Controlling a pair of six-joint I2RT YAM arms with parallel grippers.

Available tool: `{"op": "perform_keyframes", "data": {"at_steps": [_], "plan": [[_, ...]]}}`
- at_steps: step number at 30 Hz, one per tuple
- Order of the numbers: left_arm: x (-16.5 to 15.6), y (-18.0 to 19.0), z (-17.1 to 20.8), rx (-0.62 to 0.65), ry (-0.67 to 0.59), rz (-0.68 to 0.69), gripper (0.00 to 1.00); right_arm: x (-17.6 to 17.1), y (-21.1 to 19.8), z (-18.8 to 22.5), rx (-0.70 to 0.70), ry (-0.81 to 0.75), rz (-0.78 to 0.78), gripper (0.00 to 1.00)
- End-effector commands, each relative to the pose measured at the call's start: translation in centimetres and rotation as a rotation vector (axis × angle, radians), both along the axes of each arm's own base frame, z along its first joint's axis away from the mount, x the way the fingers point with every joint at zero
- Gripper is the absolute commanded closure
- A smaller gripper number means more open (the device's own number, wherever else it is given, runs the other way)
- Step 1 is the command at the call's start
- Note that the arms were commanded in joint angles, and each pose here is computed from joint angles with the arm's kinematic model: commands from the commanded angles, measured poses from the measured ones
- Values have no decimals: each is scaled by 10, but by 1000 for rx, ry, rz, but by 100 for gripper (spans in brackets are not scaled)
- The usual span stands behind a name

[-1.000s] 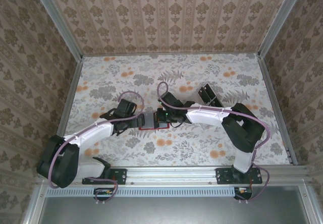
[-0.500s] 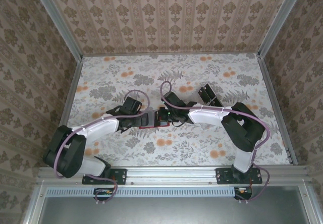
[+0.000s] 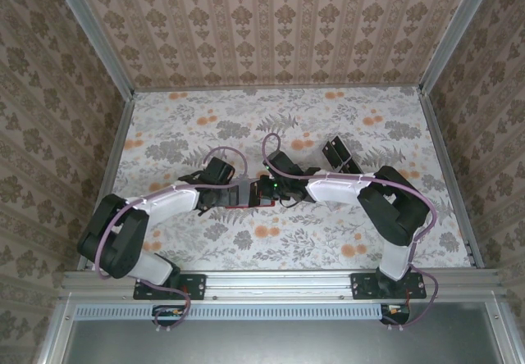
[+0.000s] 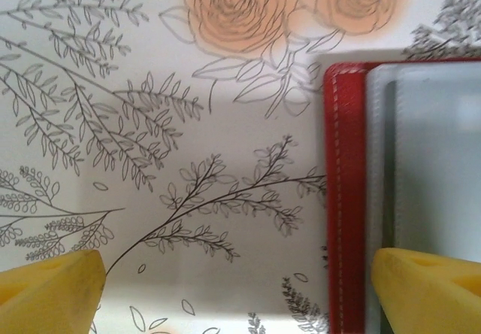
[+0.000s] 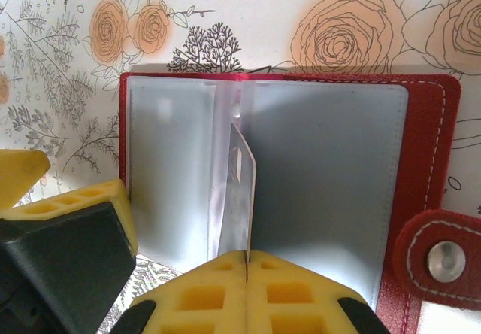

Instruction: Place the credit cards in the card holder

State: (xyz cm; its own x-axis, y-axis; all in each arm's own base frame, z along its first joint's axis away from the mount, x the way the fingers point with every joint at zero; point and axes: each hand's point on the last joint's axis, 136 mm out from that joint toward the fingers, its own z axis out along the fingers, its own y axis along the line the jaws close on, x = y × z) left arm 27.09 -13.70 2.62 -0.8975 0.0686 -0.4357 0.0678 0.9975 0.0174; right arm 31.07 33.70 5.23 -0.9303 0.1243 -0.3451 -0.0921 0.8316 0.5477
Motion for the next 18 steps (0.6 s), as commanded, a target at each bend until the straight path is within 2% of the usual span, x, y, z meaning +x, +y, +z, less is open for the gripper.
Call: {"op": "perform_keyframes", "data": {"at_steps": [1,12,18], "plan": [[-9,11,-7,59,43,30,0,-6,-9,-18,-18,49,-11,100],[-12,19,-5,78,44,59,0,14,-8,23,178,-36,17,100],[-10,19,-2,85,39,58,0,24,-7,31,266,-63,32,100]]}}
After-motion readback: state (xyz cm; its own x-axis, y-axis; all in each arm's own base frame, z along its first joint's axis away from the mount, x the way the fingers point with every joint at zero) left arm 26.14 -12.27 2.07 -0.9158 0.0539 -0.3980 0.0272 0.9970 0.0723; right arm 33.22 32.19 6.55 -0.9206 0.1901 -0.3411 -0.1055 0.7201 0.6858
